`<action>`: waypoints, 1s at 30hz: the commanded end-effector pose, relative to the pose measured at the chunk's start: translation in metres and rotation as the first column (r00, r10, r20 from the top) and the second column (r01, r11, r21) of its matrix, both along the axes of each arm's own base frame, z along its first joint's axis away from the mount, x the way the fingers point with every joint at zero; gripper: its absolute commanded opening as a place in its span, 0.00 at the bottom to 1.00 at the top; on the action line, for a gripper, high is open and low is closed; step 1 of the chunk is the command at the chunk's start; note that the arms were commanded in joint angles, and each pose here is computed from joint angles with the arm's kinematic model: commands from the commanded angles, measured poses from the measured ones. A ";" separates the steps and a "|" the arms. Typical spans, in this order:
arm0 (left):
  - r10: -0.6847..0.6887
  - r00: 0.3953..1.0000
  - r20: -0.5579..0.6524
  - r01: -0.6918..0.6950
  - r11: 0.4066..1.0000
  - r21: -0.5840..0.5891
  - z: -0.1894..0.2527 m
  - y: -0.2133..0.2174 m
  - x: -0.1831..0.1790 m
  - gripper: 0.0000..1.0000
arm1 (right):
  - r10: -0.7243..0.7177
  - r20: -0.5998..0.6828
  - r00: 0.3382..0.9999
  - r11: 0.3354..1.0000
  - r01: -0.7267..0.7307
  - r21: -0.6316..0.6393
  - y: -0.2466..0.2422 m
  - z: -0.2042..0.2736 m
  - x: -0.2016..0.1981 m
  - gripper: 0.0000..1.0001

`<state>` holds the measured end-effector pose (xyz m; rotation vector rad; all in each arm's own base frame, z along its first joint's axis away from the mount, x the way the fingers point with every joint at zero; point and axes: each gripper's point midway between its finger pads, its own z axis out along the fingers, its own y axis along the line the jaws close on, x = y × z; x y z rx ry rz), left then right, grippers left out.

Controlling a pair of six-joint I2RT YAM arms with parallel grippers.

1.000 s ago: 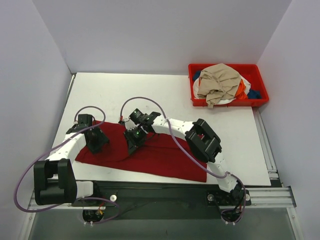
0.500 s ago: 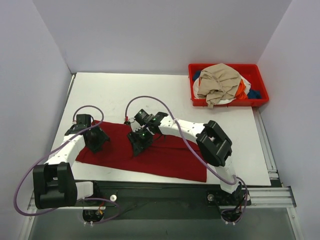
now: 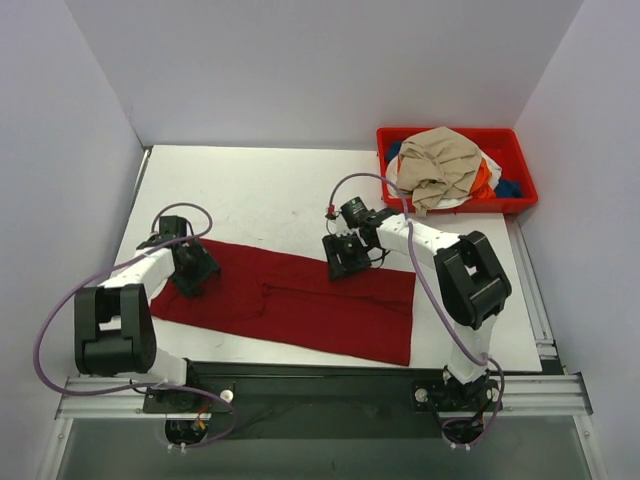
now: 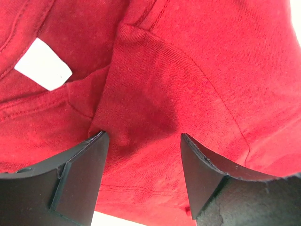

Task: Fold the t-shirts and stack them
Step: Rotate the tshirt 90 degrees

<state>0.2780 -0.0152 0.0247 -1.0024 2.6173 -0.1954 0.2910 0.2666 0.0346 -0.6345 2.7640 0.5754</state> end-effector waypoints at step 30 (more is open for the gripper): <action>-0.348 0.912 0.218 0.303 0.929 0.214 0.044 -0.075 0.242 0.73 | -0.057 -0.122 0.991 0.993 0.044 -0.106 -0.031 0.001 -0.106 0.50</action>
